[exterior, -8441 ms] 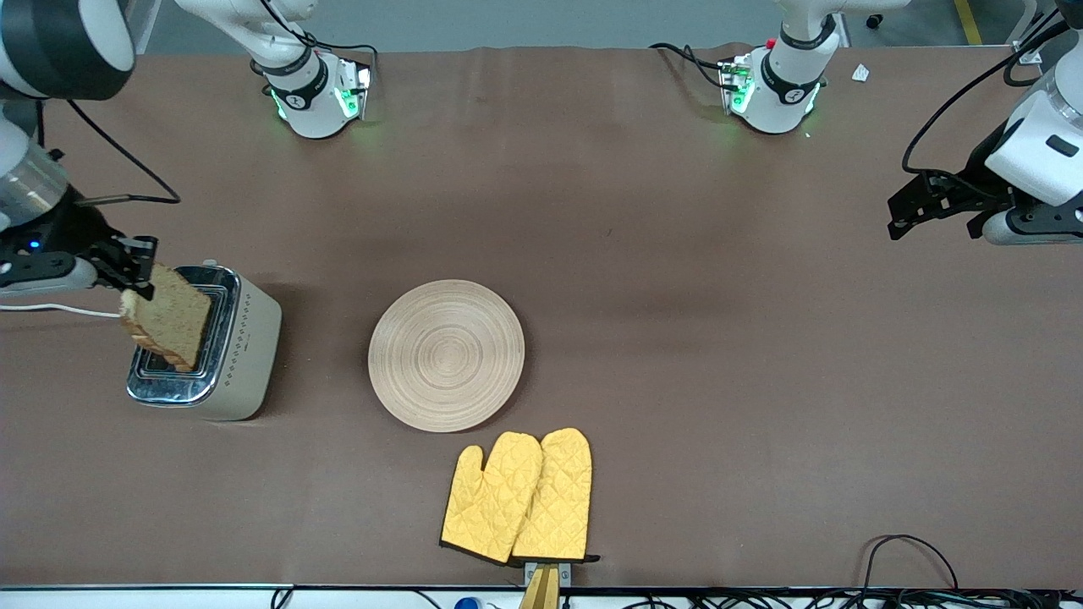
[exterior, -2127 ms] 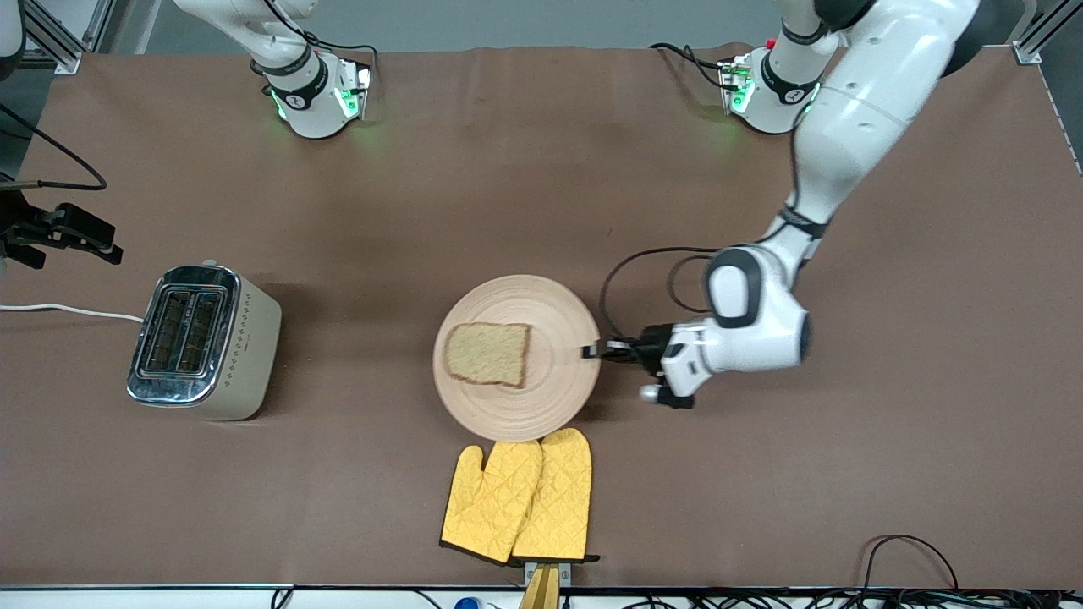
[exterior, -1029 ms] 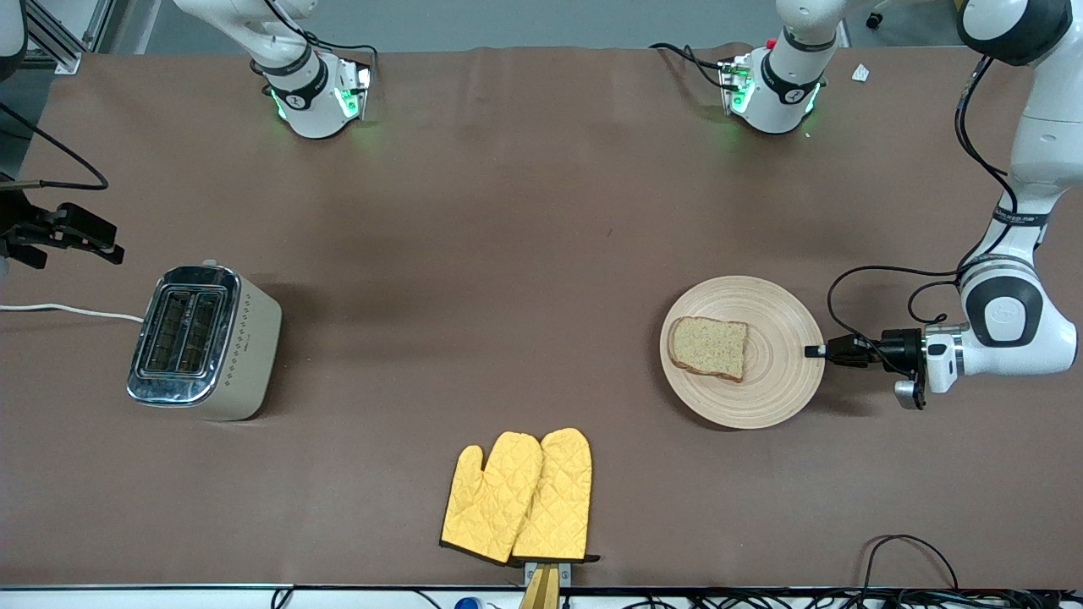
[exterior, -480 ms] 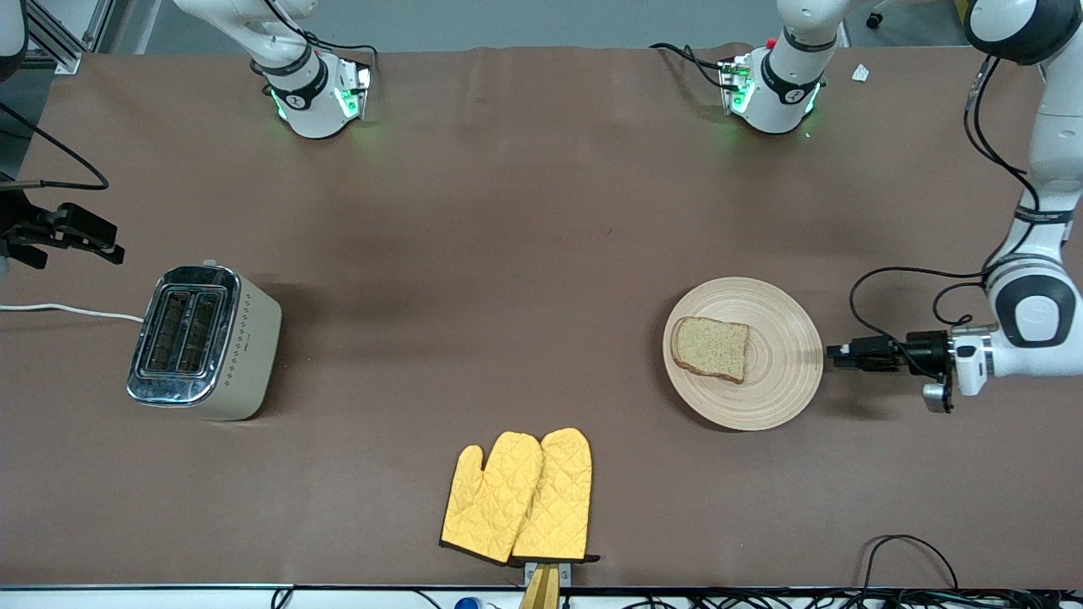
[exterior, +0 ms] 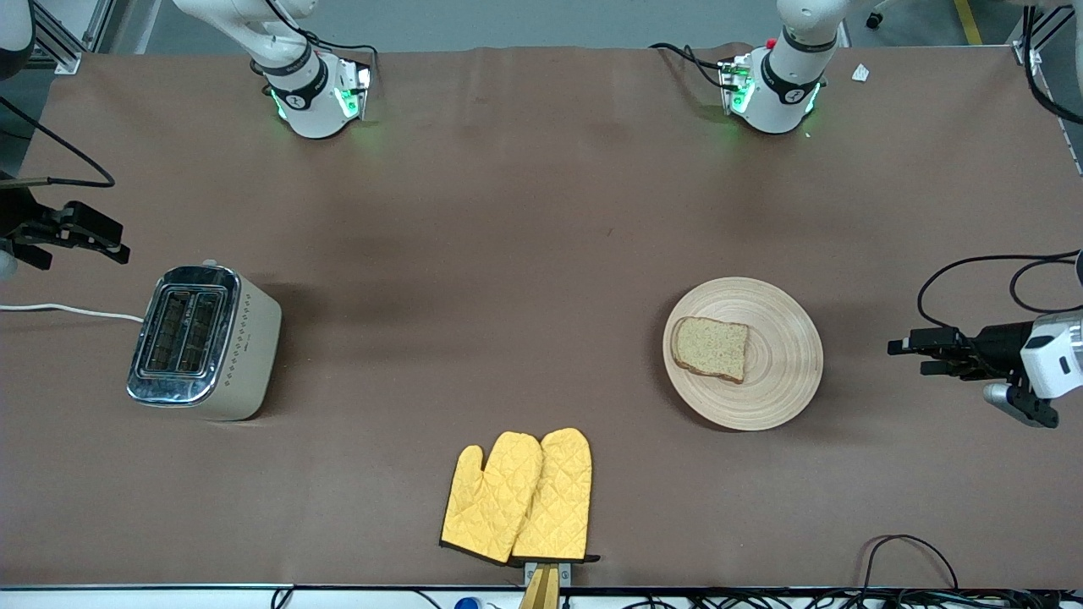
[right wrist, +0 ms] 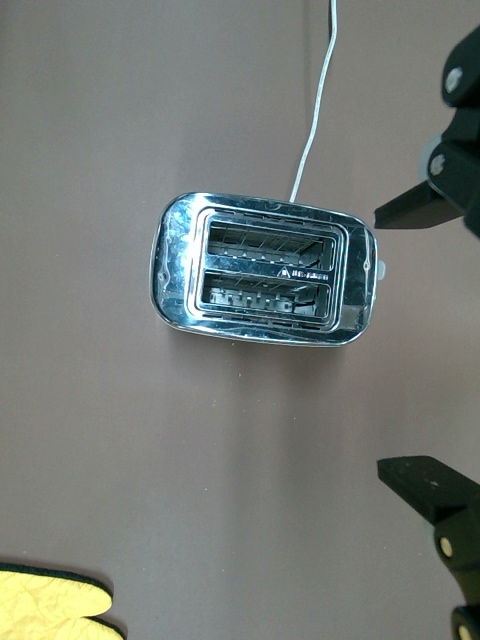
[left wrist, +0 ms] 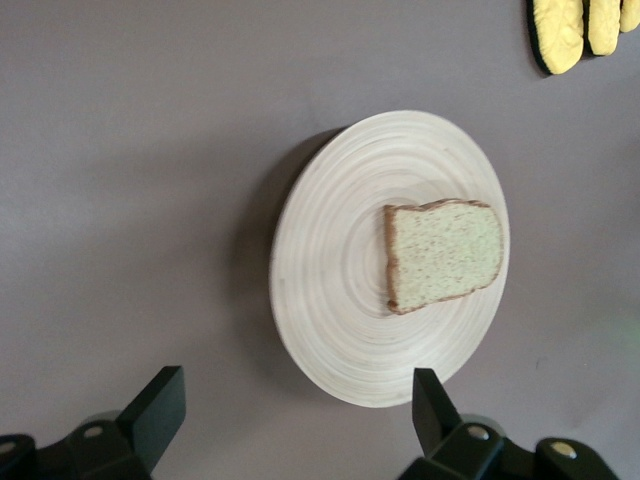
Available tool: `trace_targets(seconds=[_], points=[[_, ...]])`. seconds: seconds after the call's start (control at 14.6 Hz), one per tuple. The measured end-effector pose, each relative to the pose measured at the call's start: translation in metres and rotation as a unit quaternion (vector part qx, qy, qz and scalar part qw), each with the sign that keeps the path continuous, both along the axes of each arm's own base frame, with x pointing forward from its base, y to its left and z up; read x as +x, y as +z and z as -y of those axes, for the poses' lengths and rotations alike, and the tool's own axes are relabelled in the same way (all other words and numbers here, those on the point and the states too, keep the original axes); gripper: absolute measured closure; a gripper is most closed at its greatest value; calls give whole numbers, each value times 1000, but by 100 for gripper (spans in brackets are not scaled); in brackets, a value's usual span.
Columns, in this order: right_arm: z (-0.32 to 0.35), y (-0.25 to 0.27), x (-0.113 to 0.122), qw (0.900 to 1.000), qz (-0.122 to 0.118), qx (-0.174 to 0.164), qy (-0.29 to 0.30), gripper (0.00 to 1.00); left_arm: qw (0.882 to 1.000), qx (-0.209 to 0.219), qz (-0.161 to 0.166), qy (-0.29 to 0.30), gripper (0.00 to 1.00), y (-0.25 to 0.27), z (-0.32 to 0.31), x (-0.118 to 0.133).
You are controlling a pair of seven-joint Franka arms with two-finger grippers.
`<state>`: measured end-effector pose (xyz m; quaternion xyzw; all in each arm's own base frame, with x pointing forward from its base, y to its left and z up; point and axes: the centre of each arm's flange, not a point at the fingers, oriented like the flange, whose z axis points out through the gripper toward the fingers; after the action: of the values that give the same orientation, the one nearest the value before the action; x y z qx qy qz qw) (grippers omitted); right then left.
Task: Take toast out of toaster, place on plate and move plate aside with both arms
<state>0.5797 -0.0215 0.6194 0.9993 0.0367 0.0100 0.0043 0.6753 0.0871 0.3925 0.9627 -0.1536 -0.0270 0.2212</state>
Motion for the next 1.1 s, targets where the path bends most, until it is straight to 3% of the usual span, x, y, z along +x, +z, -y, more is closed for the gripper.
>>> trace_targets(seconds=[0.21, 0.41, 0.62, 0.82, 1.1], points=[[0, 0, 0, 1000, 0, 0, 0, 0, 997, 70, 16, -2, 0, 81, 67, -13], [0, 0, 0, 1000, 0, 0, 0, 0, 991, 132, 26, 11, 0, 159, 123, -46], [0, 0, 0, 1000, 0, 0, 0, 0, 978, 195, 67, 31, 0, 227, 152, -82], [1, 0, 0, 1000, 0, 0, -1, 0, 969, 231, 84, 29, 0, 245, 160, -95], [1, 0, -1, 1000, -2, 0, -1, 0, 969, 234, 73, 35, 0, 233, 146, -89]])
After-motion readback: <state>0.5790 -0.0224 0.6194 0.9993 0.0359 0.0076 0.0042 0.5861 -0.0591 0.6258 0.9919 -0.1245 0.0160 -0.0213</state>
